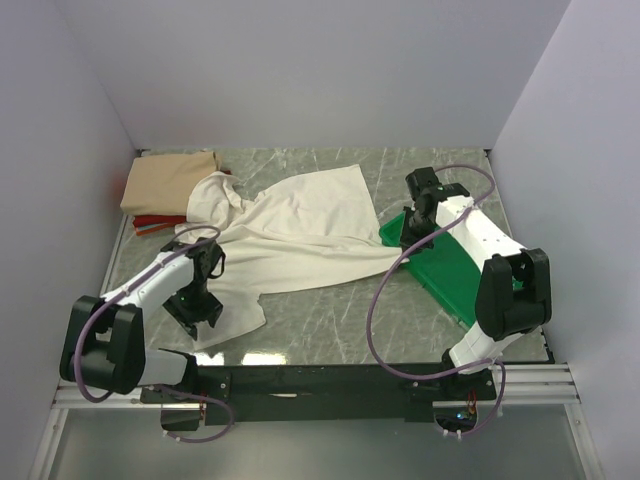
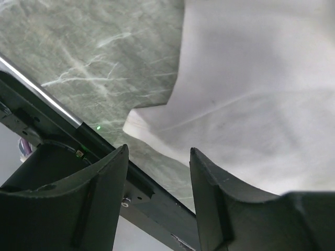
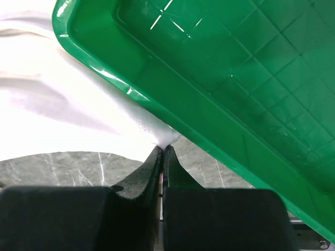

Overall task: Fold and stack the t-shirts
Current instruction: Flatten the tshirt out

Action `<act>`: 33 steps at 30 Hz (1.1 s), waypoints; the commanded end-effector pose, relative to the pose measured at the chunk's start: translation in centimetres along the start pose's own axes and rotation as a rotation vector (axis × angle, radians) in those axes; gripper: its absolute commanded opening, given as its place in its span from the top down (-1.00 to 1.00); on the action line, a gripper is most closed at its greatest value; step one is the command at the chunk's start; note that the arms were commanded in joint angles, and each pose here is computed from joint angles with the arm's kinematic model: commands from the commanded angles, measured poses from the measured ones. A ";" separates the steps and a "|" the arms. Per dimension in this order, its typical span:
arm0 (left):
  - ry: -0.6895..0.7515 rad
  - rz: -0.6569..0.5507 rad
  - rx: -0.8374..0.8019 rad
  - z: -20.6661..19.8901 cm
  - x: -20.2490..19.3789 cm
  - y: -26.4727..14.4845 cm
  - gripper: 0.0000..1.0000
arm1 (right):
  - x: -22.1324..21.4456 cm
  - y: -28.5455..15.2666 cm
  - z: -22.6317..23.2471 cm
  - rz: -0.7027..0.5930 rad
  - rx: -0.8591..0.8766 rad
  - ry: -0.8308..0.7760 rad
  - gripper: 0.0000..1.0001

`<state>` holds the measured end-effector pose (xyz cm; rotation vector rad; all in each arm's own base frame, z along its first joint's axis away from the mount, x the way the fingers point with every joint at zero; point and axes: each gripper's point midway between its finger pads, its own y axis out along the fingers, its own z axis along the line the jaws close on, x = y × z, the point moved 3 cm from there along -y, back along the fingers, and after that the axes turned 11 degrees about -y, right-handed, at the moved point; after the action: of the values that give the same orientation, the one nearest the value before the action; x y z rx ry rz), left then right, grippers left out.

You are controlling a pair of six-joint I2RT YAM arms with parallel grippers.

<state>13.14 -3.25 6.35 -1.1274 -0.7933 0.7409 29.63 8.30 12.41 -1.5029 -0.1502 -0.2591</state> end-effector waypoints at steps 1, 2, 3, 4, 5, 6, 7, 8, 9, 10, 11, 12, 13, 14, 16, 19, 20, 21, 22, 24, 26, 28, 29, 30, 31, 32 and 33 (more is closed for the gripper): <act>0.036 -0.016 -0.033 -0.9 0.1 -0.2 -0.12 | 1.4 -1.3 0.0 -0.047 0.005 0.011 1.00; 0.048 -0.023 -0.039 -1.2 0.0 -0.3 -0.12 | 1.5 -1.4 0.0 -0.054 0.004 0.012 1.00; 0.063 -0.028 -0.045 -1.5 0.0 -0.2 -0.12 | 1.6 -1.5 0.0 -0.058 0.002 0.012 1.00; 0.078 -0.033 -0.061 -1.9 0.0 -0.1 -0.13 | 1.5 -1.5 -0.1 -0.057 0.000 0.012 1.00; 0.096 -0.024 -0.059 -2.0 -0.2 0.1 -0.14 | 1.5 -1.5 -0.1 -0.056 -0.002 0.010 1.00; 0.102 -0.026 -0.047 -2.2 -0.3 0.2 -0.14 | 1.5 -1.6 -0.1 -0.059 -0.002 0.012 1.00; 0.125 -0.030 -0.058 -2.7 -0.3 0.2 -0.14 | 1.4 -1.6 -0.1 -0.060 -0.001 0.009 1.00; 0.157 -0.029 -0.064 -3.1 -0.8 0.3 -0.14 | 1.4 -1.8 -0.2 -0.064 0.000 0.009 1.00; 0.170 -0.028 -0.064 -3.3 -1.1 0.4 -0.14 | 1.3 -1.8 -0.1 -0.064 0.001 0.009 1.00; 0.179 -0.023 -0.067 -3.5 -1.5 0.5 -0.14 | 1.3 -1.9 -0.1 -0.066 0.001 0.007 1.00; 0.203 -0.017 -0.075 -3.7 -2.2 0.6 -0.14 | 1.3 -1.9 -0.2 -0.066 0.000 0.006 1.00; 0.214 -0.009 -0.063 -3.5 -2.7 1.0 -0.15 | 1.3 -2.0 -0.2 -0.069 0.002 0.003 1.00; 0.222 -0.003 -0.063 -3.5 -3.1 1.2 -0.15 | 1.2 -1.9 -0.2 -0.066 0.000 0.001 1.00; 0.246 -0.003 -0.073 -3.6 -3.7 1.3 -0.15 | 1.2 -1.9 -0.2 -0.066 0.001 -0.005 1.00; 0.259 0.009 -0.075 -3.3 -4.5 1.6 -0.16 | 1.3 -1.9 -0.2 -0.067 0.000 -0.008 1.00; 0.279 0.010 -0.094 -3.2 -5.4 1.7 -0.22 | 1.7 -2.1 -0.1 -0.073 0.004 -0.013 1.00; 0.289 0.009 -0.101 -3.2 -5.6 1.8 -0.25 | 1.8 -2.0 0.0 -0.072 0.007 -0.013 1.00; 0.295 0.012 -0.101 -3.1 -5.8 2.1 -0.25 | 1.8 -2.1 0.0 -0.076 0.011 -0.011 1.00; 0.300 0.012 -0.104 -3.1 -6.0 2.3 -0.20 | 1.9 -2.1 0.1 -0.078 0.015 -0.007 1.00; 0.320 0.005 -0.099 -3.2 -6.3 3.0 -0.04 | 1.9 -2.2 0.3 -0.079 0.029 -0.004 1.00; 0.343 0.010 -0.070 -3.1 -6.7 3.7 0.18 | 1.8 -2.2 0.4 -0.075 0.037 -0.004 1.00; 0.356 0.000 -0.051 -3.1 -6.9 3.9 0.27 | 1.7 -2.4 0.4 -0.079 0.034 -0.004 1.00; 0.371 -0.005 -0.050 -3.1 -7.1 3.9 0.29 | 1.7 -2.5 0.3 -0.079 0.031 -0.006 1.00; 0.370 -0.008 -0.057 -3.3 -7.1 3.8 0.31 | 1.6 -2.6 0.1 -0.081 0.021 -0.004 1.00; 0.369 -0.008 -0.064 -3.3 -7.1 3.8 0.39 | 1.7 -2.8 0.1 -0.088 0.019 -0.007 1.00; 0.367 -0.011 -0.068 -3.3 -7.1 3.8 0.44 | 1.8 -2.8 0.0 -0.089 0.015 -0.003 1.00; 0.361 -0.013 -0.076 -3.4 -7.1 3.8 0.47 | 1.8 -2.9 0.0 -0.091 0.012 -0.006 1.00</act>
<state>11.54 -9.53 3.72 -1.2610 -0.4641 0.4866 29.95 8.47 13.10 -1.4900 -0.1667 -0.2615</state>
